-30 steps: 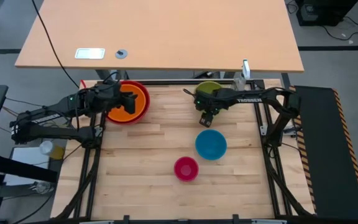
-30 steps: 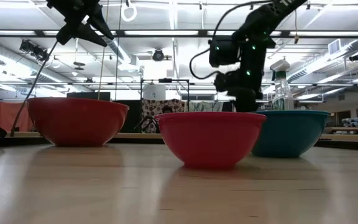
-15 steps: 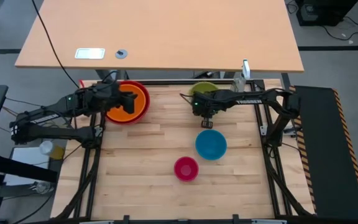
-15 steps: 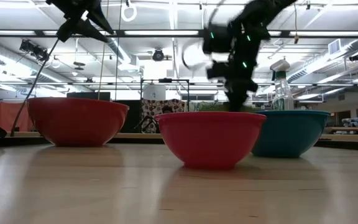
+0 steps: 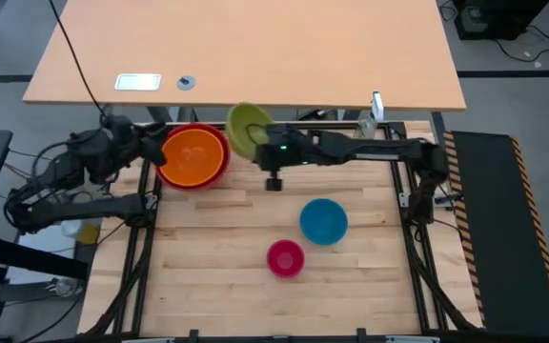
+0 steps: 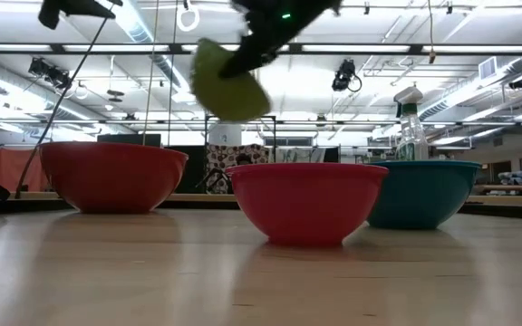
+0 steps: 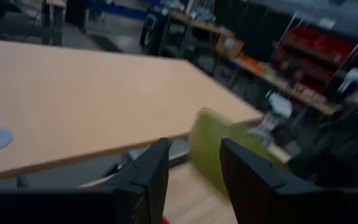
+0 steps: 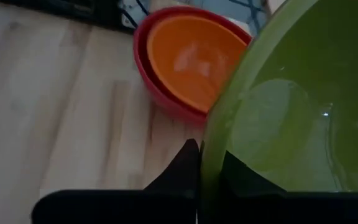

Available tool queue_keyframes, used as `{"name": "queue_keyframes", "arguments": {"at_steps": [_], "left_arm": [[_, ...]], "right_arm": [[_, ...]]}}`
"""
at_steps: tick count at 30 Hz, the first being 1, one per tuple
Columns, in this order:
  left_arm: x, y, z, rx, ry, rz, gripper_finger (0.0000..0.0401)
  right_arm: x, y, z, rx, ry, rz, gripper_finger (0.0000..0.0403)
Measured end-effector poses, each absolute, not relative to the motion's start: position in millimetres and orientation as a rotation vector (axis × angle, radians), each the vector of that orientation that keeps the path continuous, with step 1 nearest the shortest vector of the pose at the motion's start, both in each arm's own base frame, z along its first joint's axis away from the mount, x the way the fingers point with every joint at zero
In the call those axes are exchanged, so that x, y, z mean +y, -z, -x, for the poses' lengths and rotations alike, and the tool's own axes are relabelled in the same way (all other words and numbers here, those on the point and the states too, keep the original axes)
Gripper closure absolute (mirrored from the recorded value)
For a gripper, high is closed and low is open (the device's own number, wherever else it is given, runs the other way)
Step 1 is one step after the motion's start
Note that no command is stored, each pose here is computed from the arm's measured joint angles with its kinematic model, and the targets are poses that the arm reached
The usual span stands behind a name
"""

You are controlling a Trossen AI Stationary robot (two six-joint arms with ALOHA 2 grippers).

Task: Nest bowls inside each other
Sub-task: Stack the green bowl on top of the orange bowl

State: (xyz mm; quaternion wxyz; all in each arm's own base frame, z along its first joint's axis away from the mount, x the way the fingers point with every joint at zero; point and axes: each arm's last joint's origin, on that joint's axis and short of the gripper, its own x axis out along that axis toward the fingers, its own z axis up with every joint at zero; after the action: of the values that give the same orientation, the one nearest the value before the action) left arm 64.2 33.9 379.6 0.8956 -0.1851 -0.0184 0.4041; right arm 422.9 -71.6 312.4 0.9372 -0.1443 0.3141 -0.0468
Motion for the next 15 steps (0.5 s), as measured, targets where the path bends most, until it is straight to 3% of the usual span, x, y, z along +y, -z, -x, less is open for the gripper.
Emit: {"name": "queue_keyframes", "arguments": {"at_steps": [9,15], "left_arm": [[29.0,-383.1,-51.8,-0.12,-0.772,0.464,0.0253],[28.3,-381.4,-56.1,-0.094,-0.709,0.505,0.0253]], "right_arm": [[-66.2,-296.2,-523.7,0.513,0.054,0.32,0.0373],[-74.5,-263.0,-554.5,0.433,0.1,0.312,0.0366]]}}
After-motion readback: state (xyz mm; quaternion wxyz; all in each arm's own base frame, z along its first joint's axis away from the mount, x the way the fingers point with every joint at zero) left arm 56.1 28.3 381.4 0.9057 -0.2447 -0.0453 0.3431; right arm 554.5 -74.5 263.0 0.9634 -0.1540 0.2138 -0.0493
